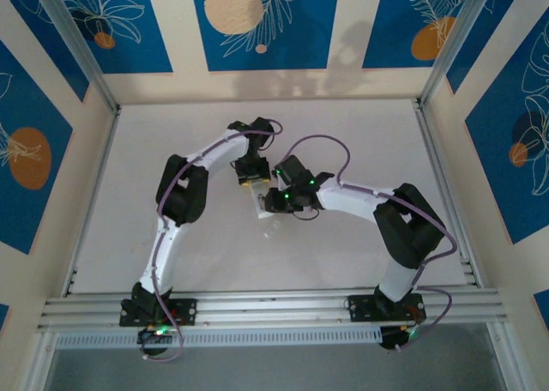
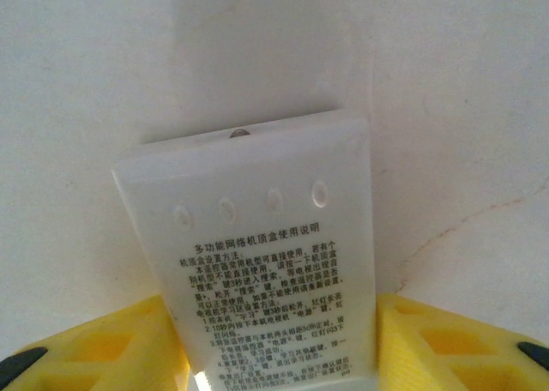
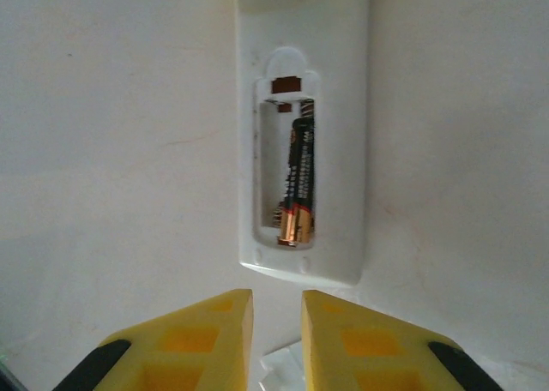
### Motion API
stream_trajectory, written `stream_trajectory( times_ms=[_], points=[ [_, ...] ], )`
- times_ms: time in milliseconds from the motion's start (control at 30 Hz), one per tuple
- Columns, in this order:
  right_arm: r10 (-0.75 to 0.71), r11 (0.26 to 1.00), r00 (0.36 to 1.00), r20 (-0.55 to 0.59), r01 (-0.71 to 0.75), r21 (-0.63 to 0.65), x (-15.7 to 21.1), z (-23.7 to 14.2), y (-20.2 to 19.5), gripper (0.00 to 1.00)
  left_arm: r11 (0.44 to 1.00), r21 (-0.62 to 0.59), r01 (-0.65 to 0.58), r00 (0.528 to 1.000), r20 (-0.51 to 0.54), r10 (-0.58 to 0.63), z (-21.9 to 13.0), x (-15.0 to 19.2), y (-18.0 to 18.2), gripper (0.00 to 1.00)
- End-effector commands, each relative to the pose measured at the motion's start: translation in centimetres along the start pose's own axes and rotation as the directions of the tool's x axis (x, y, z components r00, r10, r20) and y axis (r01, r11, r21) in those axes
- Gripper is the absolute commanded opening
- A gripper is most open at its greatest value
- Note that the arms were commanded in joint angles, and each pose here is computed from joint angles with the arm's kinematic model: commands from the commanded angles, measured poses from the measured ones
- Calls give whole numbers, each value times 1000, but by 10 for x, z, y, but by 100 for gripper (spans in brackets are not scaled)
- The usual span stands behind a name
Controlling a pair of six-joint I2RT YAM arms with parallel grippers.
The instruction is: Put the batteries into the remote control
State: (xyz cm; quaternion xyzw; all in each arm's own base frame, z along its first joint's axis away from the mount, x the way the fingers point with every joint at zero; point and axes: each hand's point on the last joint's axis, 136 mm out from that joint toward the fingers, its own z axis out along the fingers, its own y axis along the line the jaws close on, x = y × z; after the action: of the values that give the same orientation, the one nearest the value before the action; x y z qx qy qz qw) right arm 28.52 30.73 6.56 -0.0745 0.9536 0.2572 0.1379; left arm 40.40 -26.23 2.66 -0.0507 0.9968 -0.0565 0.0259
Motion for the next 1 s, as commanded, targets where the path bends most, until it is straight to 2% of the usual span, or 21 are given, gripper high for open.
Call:
stream_trajectory(
  times_ms=[0,433,967],
  points=[
    [0,999,999,-34,2,43,5,5,1,22,998,-63,-4,999,-51,0,10,12,9,50],
    [-72,988,997,-19,74,135,-10,20,-3,20,999,-48,-11,999,-49,9,6,11,7,45],
    [-122,980,992,-38,126,154,-8,29,3,18,999,-44,-10,999,-47,8,3,10,6,44]
  ],
)
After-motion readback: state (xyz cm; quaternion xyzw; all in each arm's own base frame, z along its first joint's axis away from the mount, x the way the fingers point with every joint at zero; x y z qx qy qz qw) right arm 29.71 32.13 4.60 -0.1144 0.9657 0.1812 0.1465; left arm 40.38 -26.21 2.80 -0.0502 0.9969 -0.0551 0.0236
